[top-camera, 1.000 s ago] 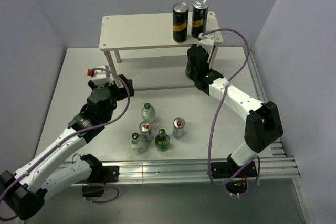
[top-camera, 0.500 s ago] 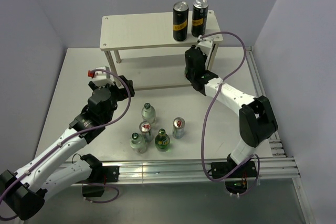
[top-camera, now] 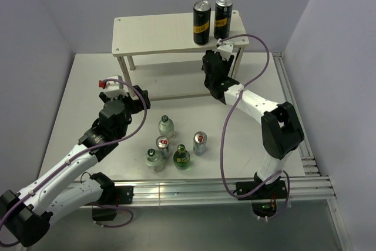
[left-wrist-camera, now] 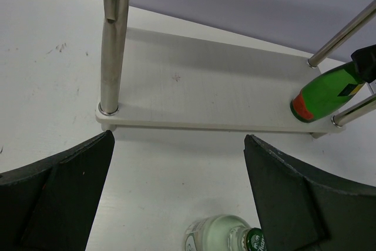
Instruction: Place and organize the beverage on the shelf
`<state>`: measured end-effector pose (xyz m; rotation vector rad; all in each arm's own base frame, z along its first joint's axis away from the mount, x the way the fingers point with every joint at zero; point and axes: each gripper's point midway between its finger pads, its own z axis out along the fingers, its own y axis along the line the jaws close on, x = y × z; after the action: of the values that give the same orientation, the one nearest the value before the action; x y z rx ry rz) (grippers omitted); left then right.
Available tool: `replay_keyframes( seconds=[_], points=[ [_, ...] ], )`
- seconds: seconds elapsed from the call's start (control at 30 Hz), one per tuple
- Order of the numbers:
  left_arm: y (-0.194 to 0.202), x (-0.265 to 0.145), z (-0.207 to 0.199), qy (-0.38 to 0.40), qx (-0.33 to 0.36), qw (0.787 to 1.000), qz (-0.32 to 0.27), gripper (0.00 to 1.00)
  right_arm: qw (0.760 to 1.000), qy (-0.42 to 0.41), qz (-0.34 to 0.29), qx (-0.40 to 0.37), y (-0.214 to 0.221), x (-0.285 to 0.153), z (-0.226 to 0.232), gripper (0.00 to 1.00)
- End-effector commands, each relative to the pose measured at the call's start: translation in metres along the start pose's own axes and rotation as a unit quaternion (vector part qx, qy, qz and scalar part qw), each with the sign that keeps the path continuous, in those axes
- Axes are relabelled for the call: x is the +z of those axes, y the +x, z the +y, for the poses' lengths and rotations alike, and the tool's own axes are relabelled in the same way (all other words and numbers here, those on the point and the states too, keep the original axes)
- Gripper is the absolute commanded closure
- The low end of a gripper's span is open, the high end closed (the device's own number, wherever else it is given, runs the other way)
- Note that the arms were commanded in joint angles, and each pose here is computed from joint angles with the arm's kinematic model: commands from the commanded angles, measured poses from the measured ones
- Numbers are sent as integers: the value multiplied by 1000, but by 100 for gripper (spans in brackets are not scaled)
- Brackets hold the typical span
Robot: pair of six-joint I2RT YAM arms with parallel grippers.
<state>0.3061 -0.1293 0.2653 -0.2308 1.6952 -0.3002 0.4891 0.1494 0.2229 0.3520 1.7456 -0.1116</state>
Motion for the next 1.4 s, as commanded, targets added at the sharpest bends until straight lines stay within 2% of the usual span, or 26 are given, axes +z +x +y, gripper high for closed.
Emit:
replay_keyframes(
  seconds=[0.0,0.13,0.17,0.27,0.63,0.83,0.93,1.03,1.07,1.17,1.2,1.3,1.37],
  points=[
    [-13,-2,-3,4,-11,1000,-25,1,1000,-1,-23,20,-21,-1,8,32],
    [-14,-3,-2,4,-12,1000,-26,1,1000,-2,-22,19,-20,-3,9,30],
    [-13,-2,-2,3,-12,1000,-26,1,1000,-1,-21,18,-19,-3,8,26],
    [-13,-2,-2,3,-12,1000,-26,1,1000,-10,-22,20,-21,-8,11,0],
    [-15,-2,0,-2,-11,1000,-29,1,999,-52,-12,14,-20,-40,16,0],
    [-15,-3,1,-5,-11,999,-31,1,999,-50,-9,18,-19,-74,9,0],
    [-15,-2,2,-9,-11,999,-30,1,998,-53,-7,18,-20,-99,2,0],
    [-16,-2,2,-10,-9,999,-29,1,997,-80,-23,-1,-16,-146,1,0],
    [-15,-2,2,-9,-9,1000,-28,1,994,-108,-27,-9,-11,-179,4,0],
    [-14,-2,0,-6,-11,1000,-24,1,984,-179,-12,0,3,-231,-1,0],
    [-12,-2,0,-4,-11,1000,-22,1,971,-238,6,-3,13,-261,10,0],
    [-11,-3,1,-3,-15,1000,-22,1,945,-325,36,3,28,-314,2,0],
    [-10,-3,1,-1,-19,1000,-22,1,935,-350,52,4,35,-333,-6,0]
  ],
)
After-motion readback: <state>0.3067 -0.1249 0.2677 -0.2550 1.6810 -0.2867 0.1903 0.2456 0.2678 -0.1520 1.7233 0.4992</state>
